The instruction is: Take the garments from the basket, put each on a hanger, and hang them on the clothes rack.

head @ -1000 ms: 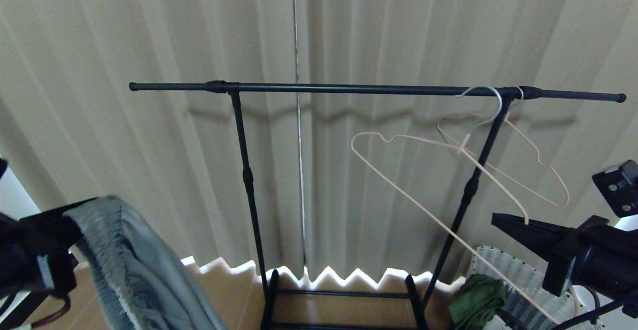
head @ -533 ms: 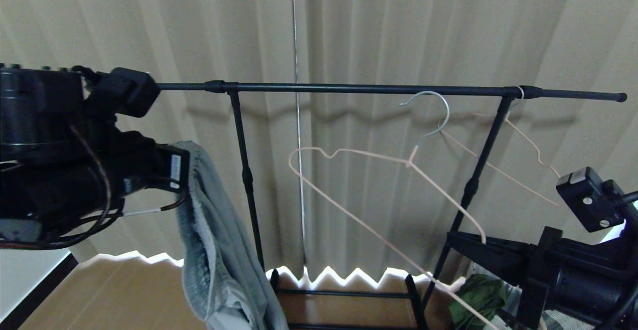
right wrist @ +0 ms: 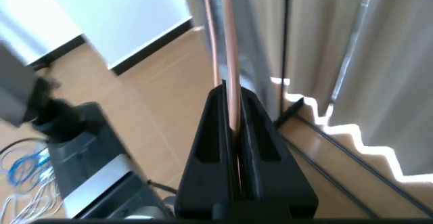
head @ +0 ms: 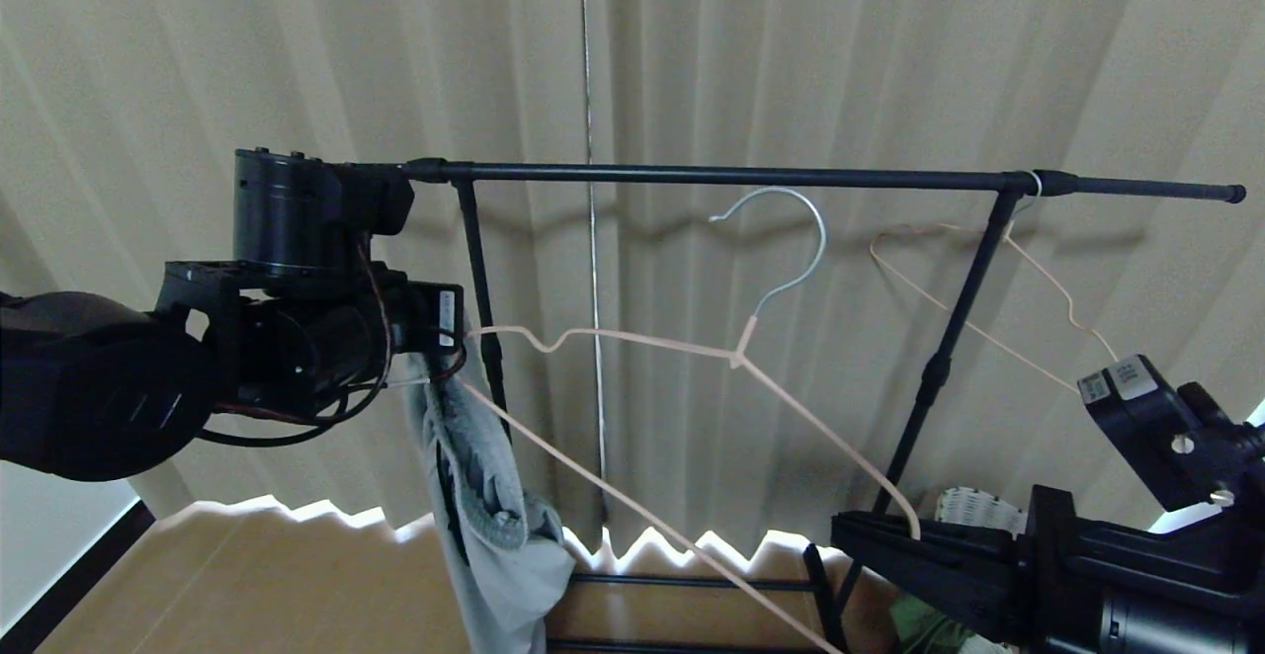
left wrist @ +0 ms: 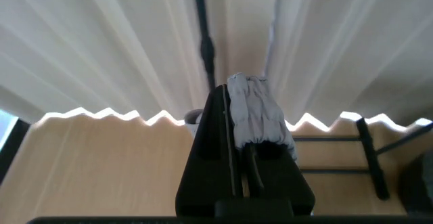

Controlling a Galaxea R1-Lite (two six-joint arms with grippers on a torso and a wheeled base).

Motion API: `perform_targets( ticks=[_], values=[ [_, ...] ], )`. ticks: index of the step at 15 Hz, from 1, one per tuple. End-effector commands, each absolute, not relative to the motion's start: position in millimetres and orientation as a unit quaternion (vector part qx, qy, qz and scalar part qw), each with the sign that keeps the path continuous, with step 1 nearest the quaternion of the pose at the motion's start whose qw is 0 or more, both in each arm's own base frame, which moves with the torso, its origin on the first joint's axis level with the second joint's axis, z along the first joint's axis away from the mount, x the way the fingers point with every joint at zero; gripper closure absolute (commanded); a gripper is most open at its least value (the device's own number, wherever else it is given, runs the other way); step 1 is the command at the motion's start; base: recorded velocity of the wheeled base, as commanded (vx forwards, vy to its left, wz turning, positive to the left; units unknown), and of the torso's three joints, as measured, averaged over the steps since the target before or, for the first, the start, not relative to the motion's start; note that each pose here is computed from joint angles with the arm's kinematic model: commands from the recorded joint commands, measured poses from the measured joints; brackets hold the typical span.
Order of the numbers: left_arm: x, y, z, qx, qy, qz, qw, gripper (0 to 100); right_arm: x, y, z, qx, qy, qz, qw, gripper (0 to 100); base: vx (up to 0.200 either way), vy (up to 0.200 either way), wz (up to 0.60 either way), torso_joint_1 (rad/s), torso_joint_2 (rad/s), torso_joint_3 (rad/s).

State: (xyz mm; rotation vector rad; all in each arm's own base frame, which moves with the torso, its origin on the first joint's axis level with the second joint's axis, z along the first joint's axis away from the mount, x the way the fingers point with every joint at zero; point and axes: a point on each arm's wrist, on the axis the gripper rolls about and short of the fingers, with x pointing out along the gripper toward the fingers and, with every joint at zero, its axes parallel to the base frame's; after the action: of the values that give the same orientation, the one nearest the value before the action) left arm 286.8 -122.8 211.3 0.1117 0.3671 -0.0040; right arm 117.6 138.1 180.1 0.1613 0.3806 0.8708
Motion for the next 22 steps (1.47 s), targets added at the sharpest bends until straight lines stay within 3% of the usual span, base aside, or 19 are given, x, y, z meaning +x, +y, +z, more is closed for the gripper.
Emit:
perform_targets(
  ticks=[1, 7, 14, 22],
  values=[
    [287.3, -126.7, 209.1, 0.055, 0.185, -0.006, 0.981, 100, 124.1, 146.5, 175.5, 0.071, 0.197, 0.417, 0.884, 100, 0.000, 0.000, 0.00, 0.000, 0.00, 0.000],
    [286.7, -126.4, 208.8, 0.057, 0.189, -0.005, 0.980, 100, 145.6, 170.6, 167.4, 0.061, 0.221, 0.406, 0.885, 100, 0.000, 0.000, 0.00, 0.000, 0.00, 0.000],
    [285.0, -124.1, 215.8, 0.069, 0.185, 0.050, 0.979, 100, 176.2, 203.9, 149.0, 0.064, 0.192, 0.367, 0.908, 100, 0.000, 0.000, 0.00, 0.000, 0.00, 0.000],
    [283.1, -128.5, 219.3, 0.048, 0.178, 0.047, 0.982, 100, 149.6, 229.0, 148.7, 0.098, 0.218, 0.395, 0.887, 100, 0.000, 0.000, 0.00, 0.000, 0.00, 0.000]
  ],
)
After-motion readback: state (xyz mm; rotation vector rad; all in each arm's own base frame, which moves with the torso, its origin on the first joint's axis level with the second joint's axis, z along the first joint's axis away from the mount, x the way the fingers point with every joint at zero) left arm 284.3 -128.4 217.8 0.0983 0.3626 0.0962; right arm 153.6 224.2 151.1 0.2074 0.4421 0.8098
